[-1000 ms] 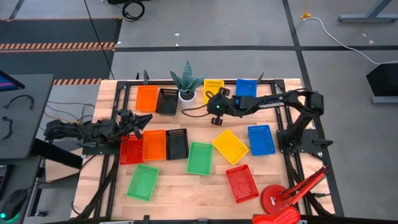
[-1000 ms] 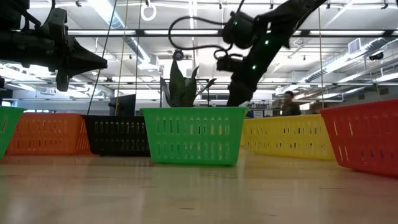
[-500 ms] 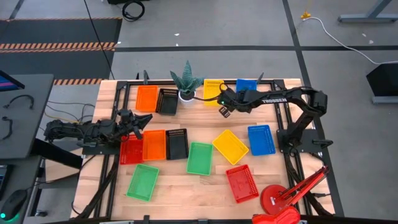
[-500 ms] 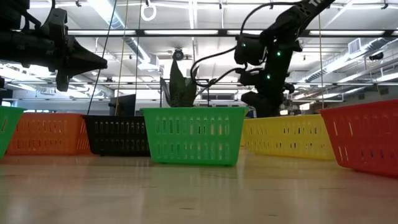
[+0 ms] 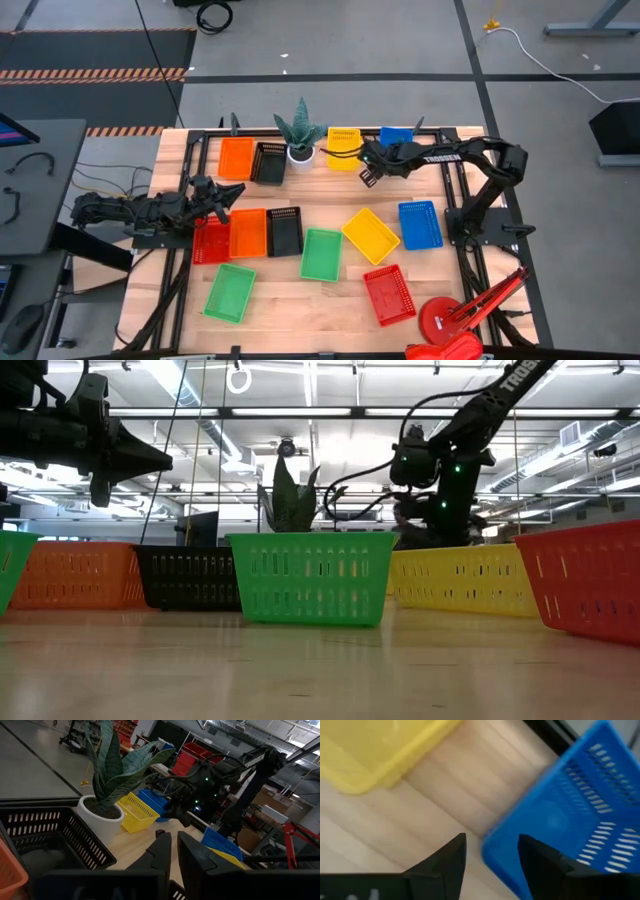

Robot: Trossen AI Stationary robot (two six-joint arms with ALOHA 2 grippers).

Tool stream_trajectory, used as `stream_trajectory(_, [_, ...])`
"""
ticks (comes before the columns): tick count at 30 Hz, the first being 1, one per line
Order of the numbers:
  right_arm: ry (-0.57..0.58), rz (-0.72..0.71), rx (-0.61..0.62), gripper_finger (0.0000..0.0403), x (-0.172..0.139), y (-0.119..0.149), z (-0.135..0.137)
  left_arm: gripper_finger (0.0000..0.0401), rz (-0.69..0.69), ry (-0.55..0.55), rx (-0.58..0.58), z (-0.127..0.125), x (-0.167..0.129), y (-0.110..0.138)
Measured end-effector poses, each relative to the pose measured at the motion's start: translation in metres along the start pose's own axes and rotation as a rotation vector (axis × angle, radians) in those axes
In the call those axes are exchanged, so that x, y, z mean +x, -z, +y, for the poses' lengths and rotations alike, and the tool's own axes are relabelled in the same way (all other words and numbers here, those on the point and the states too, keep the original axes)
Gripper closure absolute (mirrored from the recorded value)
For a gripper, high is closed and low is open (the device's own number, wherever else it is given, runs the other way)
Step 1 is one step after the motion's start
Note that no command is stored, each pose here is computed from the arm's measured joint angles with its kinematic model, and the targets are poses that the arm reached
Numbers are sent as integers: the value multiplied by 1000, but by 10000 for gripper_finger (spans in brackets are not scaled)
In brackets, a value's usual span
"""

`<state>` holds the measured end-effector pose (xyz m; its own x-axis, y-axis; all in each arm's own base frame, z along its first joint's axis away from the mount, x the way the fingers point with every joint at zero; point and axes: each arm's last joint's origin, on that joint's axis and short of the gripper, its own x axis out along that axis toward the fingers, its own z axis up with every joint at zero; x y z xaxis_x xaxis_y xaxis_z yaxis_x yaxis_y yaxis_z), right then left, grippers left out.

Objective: Stack baskets by color
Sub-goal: Adjust the top blue bin

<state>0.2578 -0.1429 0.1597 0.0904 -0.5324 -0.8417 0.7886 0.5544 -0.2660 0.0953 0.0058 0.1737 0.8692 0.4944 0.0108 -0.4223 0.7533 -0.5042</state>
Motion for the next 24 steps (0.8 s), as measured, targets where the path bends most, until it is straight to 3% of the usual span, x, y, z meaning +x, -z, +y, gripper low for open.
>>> stream_trajectory(13, [-139, -166, -140, 386, -13, -11, 26, 365, 0, 0, 0, 0, 0, 0])
stream_trajectory(24, [-256, -215, -234, 363, -15, -16, 31, 368, 0, 0, -1, 0, 0, 0])
